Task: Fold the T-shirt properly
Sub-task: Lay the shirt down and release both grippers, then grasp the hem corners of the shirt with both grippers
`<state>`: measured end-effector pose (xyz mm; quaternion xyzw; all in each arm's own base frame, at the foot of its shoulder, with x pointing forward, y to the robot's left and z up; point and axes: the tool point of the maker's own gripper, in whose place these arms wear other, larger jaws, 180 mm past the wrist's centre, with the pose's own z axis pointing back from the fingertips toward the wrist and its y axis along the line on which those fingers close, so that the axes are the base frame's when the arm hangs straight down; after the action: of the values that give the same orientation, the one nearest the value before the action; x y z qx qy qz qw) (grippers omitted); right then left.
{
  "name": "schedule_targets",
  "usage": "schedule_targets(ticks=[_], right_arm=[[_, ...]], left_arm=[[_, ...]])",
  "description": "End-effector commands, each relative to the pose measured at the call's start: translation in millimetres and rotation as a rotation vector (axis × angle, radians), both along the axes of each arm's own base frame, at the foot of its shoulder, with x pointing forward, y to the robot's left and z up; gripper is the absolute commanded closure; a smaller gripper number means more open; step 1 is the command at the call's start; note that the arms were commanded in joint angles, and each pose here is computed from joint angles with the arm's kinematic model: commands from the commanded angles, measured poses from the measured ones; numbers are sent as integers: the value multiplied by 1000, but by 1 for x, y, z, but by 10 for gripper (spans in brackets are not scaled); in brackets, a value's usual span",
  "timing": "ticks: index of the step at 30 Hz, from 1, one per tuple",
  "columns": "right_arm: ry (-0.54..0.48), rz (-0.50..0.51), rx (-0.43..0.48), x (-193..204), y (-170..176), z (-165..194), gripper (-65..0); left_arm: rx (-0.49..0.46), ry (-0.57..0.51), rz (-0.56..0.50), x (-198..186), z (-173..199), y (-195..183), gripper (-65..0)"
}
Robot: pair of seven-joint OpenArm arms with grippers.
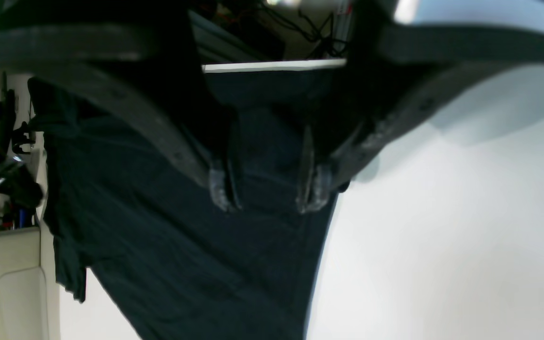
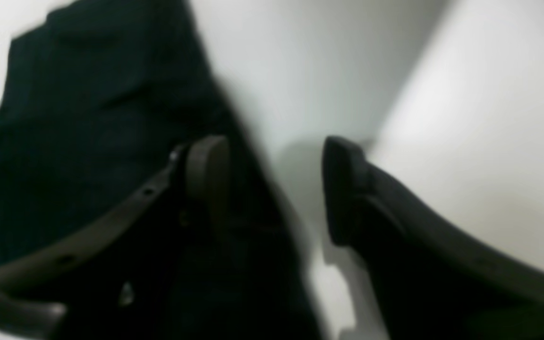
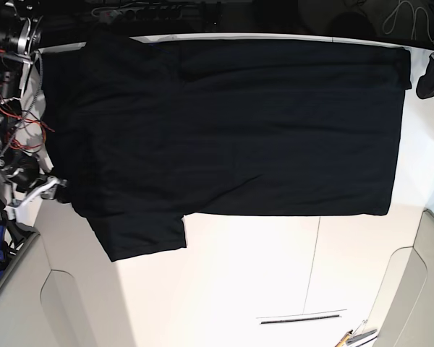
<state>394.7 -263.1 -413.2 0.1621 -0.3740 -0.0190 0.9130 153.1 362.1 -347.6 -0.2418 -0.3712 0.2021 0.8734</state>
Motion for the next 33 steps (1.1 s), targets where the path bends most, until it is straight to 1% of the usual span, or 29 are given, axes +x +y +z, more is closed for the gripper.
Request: schedule_targets(ticks=[1, 5, 6, 7, 9, 10, 11, 15, 18, 20, 21, 24, 28, 31, 33], right_arm=[[-30, 19, -10, 13, 2, 13, -331], [21, 106, -49, 7, 31, -6, -327], [29, 108, -59, 6, 32, -8, -296], [33, 106, -66, 6, 33, -10, -235], [33, 108, -67, 6, 34, -10, -40], [32, 107, -66, 7, 34, -10, 0], [32, 108, -66, 7, 34, -10, 0], [30, 107, -59, 7, 35, -9, 0], [20, 99, -34, 8, 38, -7, 0], [11, 92, -11, 10, 40, -5, 0], [8, 89, -2, 10, 40, -4, 0], [0, 86, 2, 11, 40, -3, 0], [-8, 84, 3, 12, 40, -2, 0], [-8, 83, 2, 12, 40, -2, 0], [-9, 83, 3, 13, 40, -1, 0]], left_arm=[[21, -53, -3, 11, 15, 6, -230], [28, -80, -4, 22, 20, 7, -230], [35, -83, -5, 25, 20, 7, -230], [39, -91, -6, 29, 21, 7, -230], [49, -106, -13, 39, 21, 4, -231], [62, -106, -20, 45, 19, 2, -231], [76, -100, -34, 51, 15, -2, -237], [172, -76, -127, 80, -8, -27, -307], [291, -101, -204, 112, -15, -43, -310], [369, -126, -253, 134, -12, -52, -310], [405, -131, -259, 145, -10, -53, -310], [498, -143, -257, 178, 1, -53, -310], [576, -173, -208, 217, 22, -39, -310], [596, -156, -155, 238, 29, -16, -310], [576, -142, -119, 249, 28, -1, -310]])
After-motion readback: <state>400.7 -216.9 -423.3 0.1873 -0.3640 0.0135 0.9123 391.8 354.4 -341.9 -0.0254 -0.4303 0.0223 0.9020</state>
